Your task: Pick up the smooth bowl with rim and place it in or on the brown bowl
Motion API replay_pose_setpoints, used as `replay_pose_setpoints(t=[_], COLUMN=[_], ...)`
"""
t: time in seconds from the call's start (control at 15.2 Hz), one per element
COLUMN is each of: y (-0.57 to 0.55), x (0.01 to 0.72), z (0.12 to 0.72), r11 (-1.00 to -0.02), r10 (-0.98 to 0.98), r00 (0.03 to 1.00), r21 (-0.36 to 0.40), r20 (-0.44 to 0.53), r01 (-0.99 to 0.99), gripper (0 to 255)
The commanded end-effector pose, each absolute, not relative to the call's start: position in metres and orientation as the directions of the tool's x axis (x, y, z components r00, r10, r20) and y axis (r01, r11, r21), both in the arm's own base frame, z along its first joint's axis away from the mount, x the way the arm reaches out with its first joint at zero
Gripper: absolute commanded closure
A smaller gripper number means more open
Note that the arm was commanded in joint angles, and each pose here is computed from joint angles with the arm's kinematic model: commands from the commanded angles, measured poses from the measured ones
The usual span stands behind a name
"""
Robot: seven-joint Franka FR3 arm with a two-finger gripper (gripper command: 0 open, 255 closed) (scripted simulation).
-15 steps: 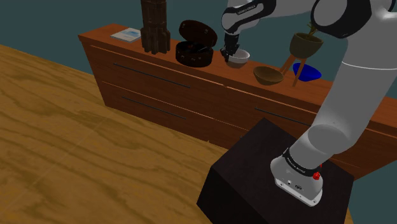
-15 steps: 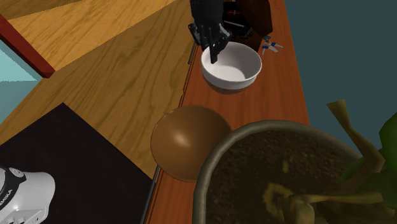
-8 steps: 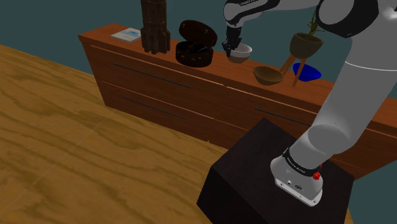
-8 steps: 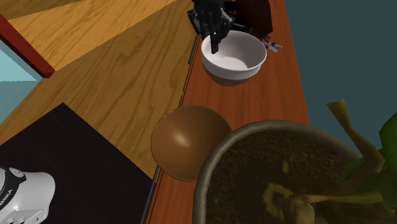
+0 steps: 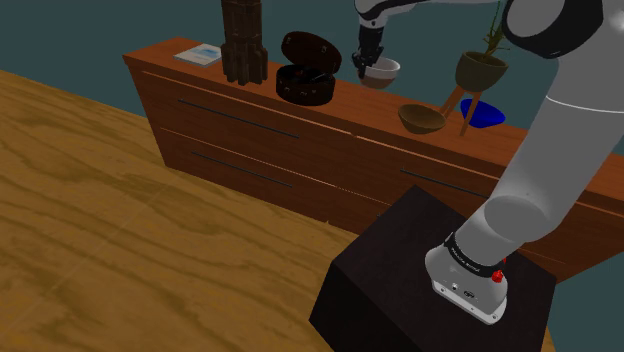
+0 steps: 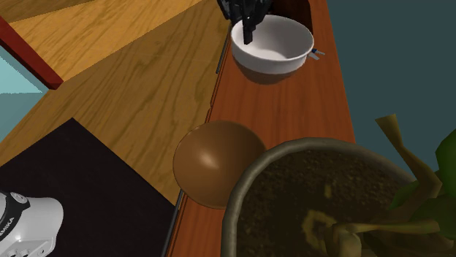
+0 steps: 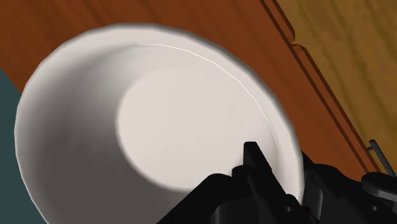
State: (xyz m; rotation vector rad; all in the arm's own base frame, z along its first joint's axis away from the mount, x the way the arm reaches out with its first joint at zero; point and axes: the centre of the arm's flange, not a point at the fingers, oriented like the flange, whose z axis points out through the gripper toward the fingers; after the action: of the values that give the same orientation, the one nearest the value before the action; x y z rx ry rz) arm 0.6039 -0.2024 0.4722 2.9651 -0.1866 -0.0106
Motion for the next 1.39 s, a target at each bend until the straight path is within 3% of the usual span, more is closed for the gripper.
replay_pose_setpoints(t=[0.0, 0.26, 1.32], y=[-0.203, -0.203, -0.245], x=[0.604, 0.604, 0.398], z=[0.483, 0.502, 0.515], r11=[-0.978, -0.978, -0.978], r10=[-0.125, -0.125, -0.125], r00=[0.992, 0.992, 0.992], r21=[0.17, 0.17, 0.17], r20=[0.004, 0.004, 0.004], r01=[-0.124, -0.124, -0.124], gripper=[255, 255, 255])
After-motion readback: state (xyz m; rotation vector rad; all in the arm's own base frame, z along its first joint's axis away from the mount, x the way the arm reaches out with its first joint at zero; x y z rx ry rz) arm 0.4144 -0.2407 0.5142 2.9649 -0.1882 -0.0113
